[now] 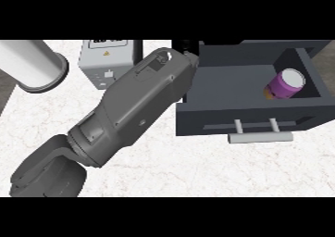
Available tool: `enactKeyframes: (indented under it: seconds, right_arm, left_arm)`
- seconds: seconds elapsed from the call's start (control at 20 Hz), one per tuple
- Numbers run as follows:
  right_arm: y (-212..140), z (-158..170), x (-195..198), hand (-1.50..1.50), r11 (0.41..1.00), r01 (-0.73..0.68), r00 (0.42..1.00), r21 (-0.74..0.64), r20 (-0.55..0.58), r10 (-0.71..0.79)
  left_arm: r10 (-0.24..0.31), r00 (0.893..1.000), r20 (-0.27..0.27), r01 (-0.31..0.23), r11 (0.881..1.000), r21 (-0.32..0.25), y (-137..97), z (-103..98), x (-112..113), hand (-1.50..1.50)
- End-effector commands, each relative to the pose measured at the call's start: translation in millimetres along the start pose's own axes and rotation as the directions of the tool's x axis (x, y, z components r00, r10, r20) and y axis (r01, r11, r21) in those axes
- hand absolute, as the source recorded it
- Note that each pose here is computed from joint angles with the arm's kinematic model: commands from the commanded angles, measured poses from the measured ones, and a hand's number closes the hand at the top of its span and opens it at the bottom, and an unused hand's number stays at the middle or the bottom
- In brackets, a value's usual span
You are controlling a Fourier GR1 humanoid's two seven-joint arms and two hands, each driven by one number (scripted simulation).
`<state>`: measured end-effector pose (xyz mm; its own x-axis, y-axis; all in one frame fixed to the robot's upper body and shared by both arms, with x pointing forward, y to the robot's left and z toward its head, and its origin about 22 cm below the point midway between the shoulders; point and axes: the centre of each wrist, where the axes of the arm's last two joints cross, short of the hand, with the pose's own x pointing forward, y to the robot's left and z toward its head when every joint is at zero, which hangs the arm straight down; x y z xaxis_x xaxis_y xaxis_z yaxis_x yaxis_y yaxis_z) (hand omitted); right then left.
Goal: Pick up the can, place it into the drawer and close the drawer
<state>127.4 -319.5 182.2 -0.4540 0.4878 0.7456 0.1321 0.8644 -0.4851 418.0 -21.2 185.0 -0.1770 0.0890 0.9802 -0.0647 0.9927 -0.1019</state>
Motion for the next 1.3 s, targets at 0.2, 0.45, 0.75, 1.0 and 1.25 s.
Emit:
enactKeyframes:
  seconds: [0.2,0.45,0.75,1.0,1.25]
  right_arm:
    - [33.6,-50.6,-13.5,-1.50,0.977,-0.208,0.978,0.044,0.021,0.208]
    - [75.5,-81.4,-21.7,-1.50,0.953,-0.293,0.956,0.082,0.052,0.289]
    - [105.4,-128.1,-47.8,-1.50,0.898,-0.424,0.906,0.121,0.066,0.419]
    - [143.1,-153.1,-62.0,-1.50,0.826,-0.530,0.848,0.193,0.112,0.518]
    - [169.0,-164.9,-85.3,-1.50,0.718,-0.649,0.759,0.251,0.141,0.636]
  left_arm:
    - [0.030,0.999,-0.025,-0.030,0.999,-0.023,-2.7,-0.1,7.9,-1.50]
    - [0.038,0.998,-0.044,-0.038,0.999,-0.001,1.5,3.0,-2.6,-1.50]
    - [0.004,0.999,-0.037,-0.003,1.000,0.011,12.8,-6.2,8.0,-1.50]
    - [-0.007,0.999,-0.034,0.008,1.000,0.006,12.3,-2.2,16.8,-1.50]
    - [-0.029,0.999,-0.036,0.030,0.999,0.043,45.4,-13.0,20.9,-1.50]
